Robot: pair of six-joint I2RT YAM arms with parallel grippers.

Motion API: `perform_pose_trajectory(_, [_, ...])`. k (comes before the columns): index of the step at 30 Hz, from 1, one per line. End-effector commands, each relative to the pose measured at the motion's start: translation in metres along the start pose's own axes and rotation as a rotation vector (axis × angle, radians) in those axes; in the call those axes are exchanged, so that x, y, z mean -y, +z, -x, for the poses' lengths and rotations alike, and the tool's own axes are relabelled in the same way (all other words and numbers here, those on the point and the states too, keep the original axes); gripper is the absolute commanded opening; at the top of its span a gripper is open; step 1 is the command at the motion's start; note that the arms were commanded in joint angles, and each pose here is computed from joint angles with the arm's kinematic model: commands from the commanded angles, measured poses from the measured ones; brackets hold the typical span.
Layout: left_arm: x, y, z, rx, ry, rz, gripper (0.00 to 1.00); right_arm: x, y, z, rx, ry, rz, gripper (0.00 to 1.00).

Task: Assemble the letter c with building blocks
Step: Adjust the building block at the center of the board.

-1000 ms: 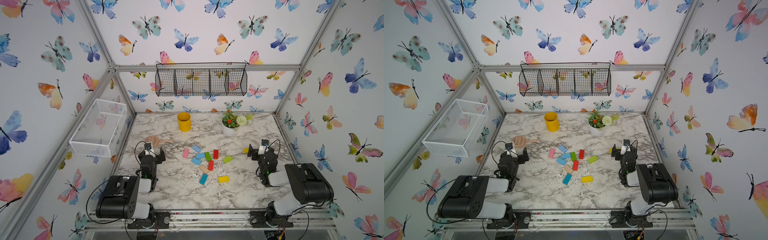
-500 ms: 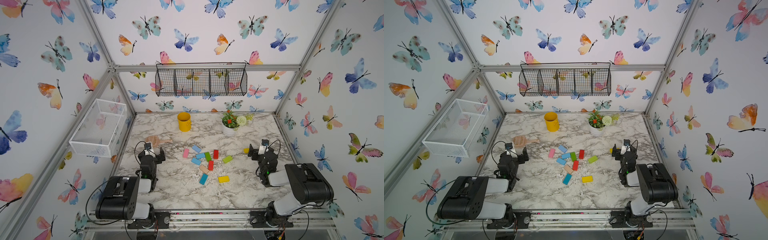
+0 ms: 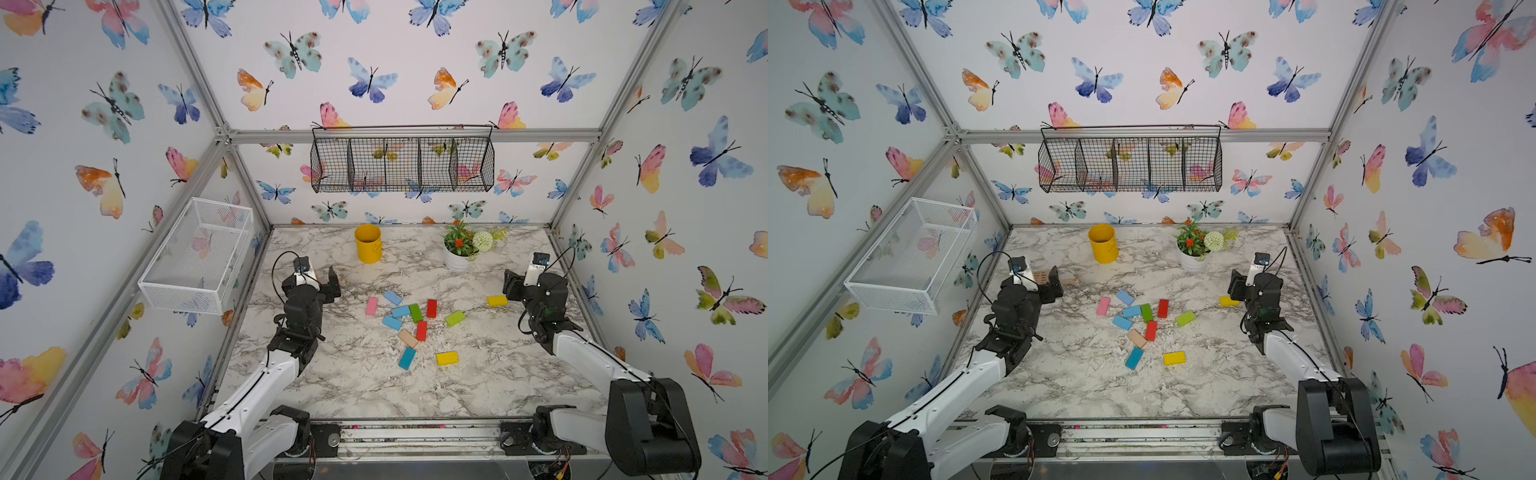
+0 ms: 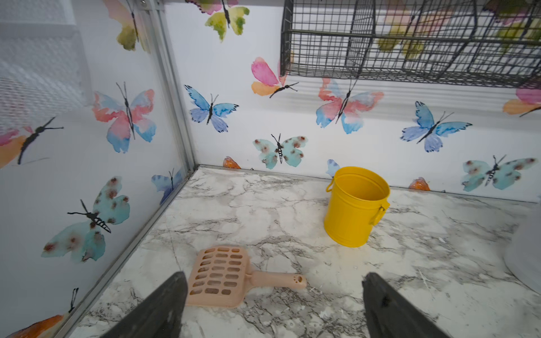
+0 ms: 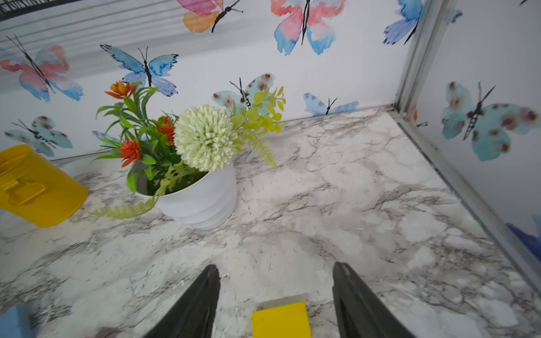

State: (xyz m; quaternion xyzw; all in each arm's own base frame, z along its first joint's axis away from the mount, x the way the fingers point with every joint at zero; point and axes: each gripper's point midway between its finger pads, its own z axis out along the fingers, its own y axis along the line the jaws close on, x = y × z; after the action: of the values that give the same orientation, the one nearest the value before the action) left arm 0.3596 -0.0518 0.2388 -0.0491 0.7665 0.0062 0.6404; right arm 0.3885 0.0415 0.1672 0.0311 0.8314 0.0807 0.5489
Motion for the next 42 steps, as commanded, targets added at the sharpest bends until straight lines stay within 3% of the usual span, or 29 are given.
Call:
perform_pose_trajectory(1, [0.024, -0.010, -0.030, -0.221, 0.024, -0.060, 0.92, -0.022, -0.015, -0.059, -0.316, 0.081, 0.108, 0.63])
perform_pose_trajectory(6, [0.079, -0.024, -0.035, -0.340, -0.013, -0.309, 0.91, -0.049, -0.032, -0.077, -0.470, 0.087, 0.200, 0.62])
perform_pose_trajectory(14, [0.129, -0.047, -0.046, -0.455, -0.025, -0.536, 0.90, -0.096, -0.037, -0.110, -0.610, -0.124, 0.254, 0.64])
perform_pose_trajectory(20, [0.152, -0.065, -0.049, -0.478, -0.014, -0.607, 0.90, -0.118, -0.028, -0.132, -0.711, -0.270, 0.293, 0.63])
perform_pose_trajectory(28, [0.158, -0.073, -0.045, -0.479, 0.021, -0.649, 0.93, -0.127, -0.019, -0.144, -0.772, -0.413, 0.318, 0.86])
perform_pose_trajectory(42, [0.158, -0.071, -0.060, -0.537, 0.048, -0.639, 0.94, -0.126, -0.001, -0.166, -0.850, -0.471, 0.312, 0.89])
